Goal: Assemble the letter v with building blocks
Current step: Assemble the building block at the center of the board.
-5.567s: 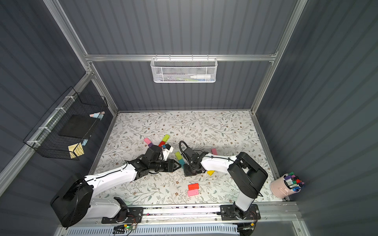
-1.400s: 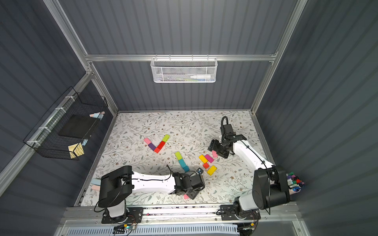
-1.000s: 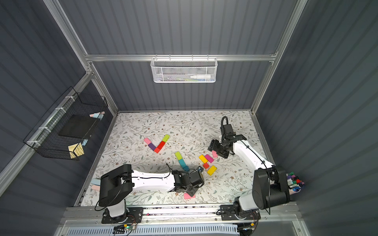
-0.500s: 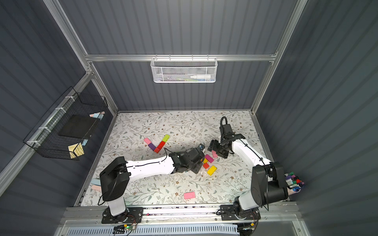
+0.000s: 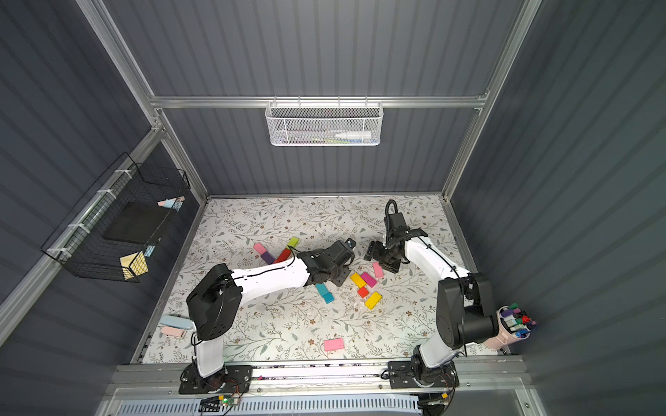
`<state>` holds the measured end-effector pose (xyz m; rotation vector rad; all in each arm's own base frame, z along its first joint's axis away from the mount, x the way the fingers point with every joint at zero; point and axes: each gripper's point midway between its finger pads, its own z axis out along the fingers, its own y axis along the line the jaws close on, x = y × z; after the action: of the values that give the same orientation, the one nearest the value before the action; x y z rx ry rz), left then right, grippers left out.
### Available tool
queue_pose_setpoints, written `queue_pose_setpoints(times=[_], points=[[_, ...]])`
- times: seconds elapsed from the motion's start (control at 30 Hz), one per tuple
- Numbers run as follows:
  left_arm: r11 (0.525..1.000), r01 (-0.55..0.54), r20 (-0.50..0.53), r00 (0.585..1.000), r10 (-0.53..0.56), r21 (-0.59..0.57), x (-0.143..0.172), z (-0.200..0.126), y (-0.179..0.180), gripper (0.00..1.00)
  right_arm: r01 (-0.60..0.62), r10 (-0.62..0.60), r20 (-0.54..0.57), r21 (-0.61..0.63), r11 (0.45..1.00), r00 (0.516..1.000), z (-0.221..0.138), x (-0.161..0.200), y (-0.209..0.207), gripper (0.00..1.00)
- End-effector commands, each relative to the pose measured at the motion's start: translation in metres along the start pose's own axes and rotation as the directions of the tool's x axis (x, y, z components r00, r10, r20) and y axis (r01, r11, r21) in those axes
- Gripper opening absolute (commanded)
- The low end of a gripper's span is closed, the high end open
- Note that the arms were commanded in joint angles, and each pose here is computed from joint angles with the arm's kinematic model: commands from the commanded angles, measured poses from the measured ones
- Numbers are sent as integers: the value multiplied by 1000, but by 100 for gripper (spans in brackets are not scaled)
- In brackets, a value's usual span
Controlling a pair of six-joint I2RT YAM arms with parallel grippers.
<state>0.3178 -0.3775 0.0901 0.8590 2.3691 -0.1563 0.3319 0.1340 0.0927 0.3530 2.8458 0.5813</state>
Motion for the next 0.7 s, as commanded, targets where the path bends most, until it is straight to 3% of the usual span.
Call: queue_pose_setpoints(times=[0.0,0.27,0.67], points=[[998,-13,2,1000,13,60,-1,1,-9,3,-4,4,-11,10,1000,1000,1,-2,-2,77],[997,-15,-80,997,21,74,38,21,-12,4,-14,14,-9,15,1000,1000,2,-1,-4,77],[994,-18,-103,994,29,112,50,30,-21,5,-20,21,-19,19,1000,1000,4,2,-6,77]])
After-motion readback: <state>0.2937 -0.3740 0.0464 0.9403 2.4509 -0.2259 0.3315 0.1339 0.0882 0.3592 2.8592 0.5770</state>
